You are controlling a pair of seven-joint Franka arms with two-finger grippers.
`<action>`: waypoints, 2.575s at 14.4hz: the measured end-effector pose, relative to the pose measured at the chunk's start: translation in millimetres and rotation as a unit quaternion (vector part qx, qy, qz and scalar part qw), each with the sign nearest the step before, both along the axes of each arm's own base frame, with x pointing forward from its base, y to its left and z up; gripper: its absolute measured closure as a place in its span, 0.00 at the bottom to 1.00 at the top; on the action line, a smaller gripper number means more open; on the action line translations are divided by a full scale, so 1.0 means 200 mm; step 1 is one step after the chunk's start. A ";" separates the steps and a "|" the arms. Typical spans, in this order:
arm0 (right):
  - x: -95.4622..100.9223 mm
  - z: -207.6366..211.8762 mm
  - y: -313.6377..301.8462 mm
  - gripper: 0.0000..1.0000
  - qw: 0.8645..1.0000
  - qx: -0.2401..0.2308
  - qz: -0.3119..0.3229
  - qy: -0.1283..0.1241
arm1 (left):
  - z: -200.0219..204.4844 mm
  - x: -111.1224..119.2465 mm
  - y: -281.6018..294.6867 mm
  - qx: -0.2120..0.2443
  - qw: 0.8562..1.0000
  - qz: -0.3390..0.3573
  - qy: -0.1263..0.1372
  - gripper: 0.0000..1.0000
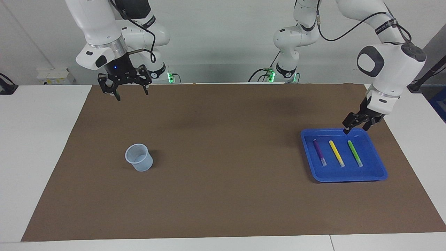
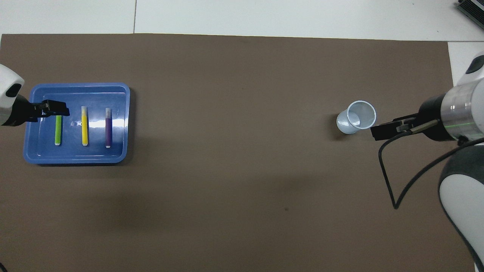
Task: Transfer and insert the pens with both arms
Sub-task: 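Reach the left gripper down to the purple pen in the tray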
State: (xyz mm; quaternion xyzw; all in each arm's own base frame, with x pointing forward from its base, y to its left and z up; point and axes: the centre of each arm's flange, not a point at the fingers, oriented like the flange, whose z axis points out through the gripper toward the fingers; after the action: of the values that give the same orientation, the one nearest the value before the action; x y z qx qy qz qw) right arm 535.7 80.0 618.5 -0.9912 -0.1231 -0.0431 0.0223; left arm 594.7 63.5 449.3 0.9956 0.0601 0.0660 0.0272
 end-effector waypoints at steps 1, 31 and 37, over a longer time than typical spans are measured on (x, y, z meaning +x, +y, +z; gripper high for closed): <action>0.00 0.00 0.01 0.00 1.000 0.000 -0.001 0.000 | -0.03 0.02 0.00 0.001 1.000 -0.002 -0.003 0.03; 0.00 -0.01 -0.01 0.00 1.000 0.014 -0.012 0.007 | -0.65 0.04 -0.34 -0.032 0.999 -0.017 0.038 0.41; 0.00 -0.01 -0.04 0.00 1.000 0.014 -0.017 0.007 | -0.70 0.04 -0.33 -0.031 0.998 -0.014 0.043 0.48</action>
State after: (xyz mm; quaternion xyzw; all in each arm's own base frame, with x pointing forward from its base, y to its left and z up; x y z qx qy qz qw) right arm 536.2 71.9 616.0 -0.9930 -0.1058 -0.0381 0.0365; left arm 602.4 -1.7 310.0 0.9969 0.0495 0.0208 0.0568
